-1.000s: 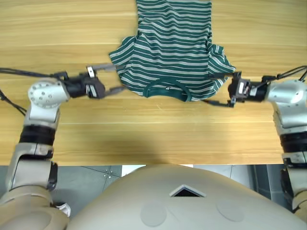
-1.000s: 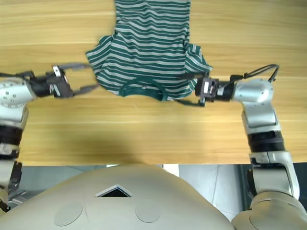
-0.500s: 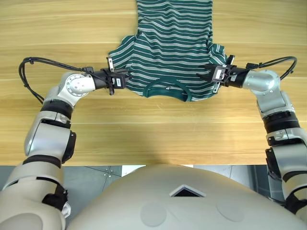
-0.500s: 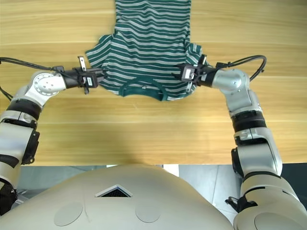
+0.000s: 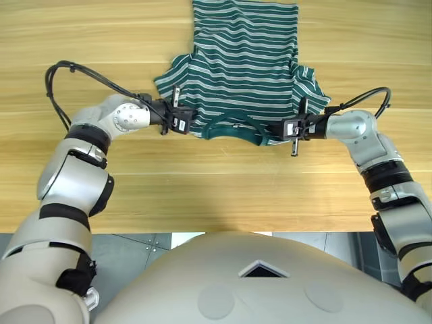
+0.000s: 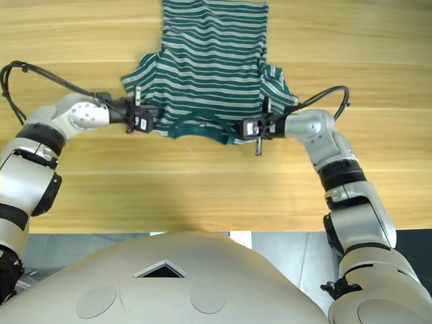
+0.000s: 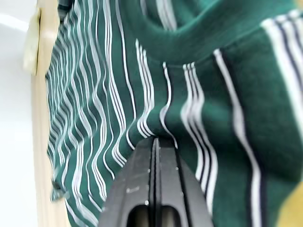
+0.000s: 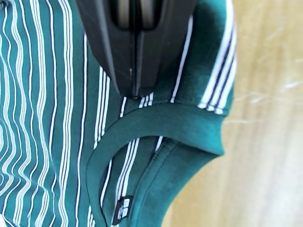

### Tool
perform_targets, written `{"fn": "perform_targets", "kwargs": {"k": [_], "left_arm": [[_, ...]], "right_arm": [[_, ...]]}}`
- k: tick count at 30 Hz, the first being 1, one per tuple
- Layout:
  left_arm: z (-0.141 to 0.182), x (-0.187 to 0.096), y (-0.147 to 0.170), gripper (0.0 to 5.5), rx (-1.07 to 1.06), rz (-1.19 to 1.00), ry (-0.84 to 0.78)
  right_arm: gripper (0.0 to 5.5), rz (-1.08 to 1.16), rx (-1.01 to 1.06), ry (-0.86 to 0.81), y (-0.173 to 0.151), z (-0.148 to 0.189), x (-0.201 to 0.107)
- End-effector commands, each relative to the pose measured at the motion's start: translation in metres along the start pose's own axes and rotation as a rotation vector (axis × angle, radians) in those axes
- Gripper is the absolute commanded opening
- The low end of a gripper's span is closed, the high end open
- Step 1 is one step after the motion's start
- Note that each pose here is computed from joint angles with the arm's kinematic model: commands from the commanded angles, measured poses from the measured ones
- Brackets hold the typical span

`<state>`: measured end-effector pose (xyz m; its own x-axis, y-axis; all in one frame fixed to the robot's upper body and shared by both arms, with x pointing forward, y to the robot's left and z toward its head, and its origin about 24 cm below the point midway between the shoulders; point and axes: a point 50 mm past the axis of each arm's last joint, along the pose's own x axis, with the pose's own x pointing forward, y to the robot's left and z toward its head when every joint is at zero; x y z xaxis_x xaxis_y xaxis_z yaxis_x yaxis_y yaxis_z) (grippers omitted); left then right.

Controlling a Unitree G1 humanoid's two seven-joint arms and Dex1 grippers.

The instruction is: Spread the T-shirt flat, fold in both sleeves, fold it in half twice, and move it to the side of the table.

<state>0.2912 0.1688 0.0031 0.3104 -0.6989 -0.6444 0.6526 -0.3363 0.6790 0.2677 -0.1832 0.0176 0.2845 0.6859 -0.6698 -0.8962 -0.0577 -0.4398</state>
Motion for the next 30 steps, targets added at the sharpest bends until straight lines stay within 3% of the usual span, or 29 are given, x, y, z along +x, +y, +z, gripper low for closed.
{"fn": "perform_targets", "kwargs": {"k": [1,5,14,19,30], "left_arm": [[0.02,0.009,-0.061,0.0,0.035,-0.287,-0.108],[0.029,-0.013,-0.075,0.0,0.09,-0.368,-0.173],[0.026,-0.061,-0.081,0.0,0.024,-0.375,-0.07],[0.043,-0.063,-0.094,0.0,-0.061,-0.337,-0.115],[0.029,-0.063,-0.058,0.16,-0.087,-0.163,-0.022]], "right_arm": [[0.02,0.17,0.032,0.042,0.032,-0.009,-0.001],[0.02,0.234,0.058,-0.032,0.05,-0.001,-0.015],[0.02,0.259,0.096,-0.071,0.063,0.007,-0.036],[0.02,0.268,0.108,-0.067,0.068,0.007,-0.036],[0.17,0.251,0.134,-0.13,0.067,0.016,-0.037]]}}
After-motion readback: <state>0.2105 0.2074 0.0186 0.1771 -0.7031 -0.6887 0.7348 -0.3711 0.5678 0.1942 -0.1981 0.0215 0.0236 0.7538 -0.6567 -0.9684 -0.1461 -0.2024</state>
